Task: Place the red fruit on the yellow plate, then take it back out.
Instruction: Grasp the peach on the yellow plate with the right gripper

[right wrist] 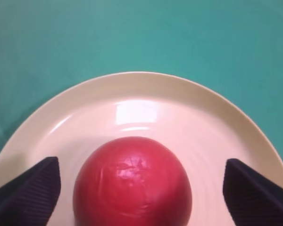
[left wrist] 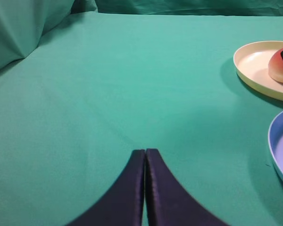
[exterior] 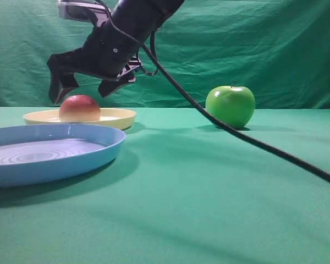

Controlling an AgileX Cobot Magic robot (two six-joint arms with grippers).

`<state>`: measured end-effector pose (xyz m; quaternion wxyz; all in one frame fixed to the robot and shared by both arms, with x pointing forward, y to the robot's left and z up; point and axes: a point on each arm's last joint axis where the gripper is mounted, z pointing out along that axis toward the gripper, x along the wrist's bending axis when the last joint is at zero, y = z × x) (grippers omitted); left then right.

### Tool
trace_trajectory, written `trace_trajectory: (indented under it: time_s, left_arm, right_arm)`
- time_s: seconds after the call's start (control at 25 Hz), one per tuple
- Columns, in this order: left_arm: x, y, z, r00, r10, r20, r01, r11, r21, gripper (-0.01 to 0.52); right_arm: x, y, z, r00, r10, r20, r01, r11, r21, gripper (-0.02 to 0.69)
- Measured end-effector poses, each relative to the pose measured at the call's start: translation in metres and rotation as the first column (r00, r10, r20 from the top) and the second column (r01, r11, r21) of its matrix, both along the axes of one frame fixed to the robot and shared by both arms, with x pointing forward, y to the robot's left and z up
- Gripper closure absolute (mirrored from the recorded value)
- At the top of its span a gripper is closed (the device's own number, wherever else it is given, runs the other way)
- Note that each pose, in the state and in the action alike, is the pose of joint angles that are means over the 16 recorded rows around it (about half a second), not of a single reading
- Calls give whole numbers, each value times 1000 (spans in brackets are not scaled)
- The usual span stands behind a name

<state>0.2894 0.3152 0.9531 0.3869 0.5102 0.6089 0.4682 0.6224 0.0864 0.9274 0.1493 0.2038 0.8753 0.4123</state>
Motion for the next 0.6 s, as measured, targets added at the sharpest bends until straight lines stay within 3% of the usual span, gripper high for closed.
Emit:
trace_trajectory:
  time_s: [0.2, 0.36, 0.6]
  left_arm:
    - [0, 0, 0, 1000, 0, 0, 0, 1000, 1, 514]
    - [0, 0, 0, 1000, 0, 0, 0, 1000, 1, 514]
    - [0, 0, 0, 1000, 0, 0, 0, 1000, 1, 514]
  right_arm:
    - [0, -4, 12, 1000, 12, -7, -12, 1000, 1, 336]
    - [-2, -14, 45, 999, 35, -13, -35, 999, 13, 434]
    - [-9, -53, 126, 998, 58, -25, -56, 998, 40, 483]
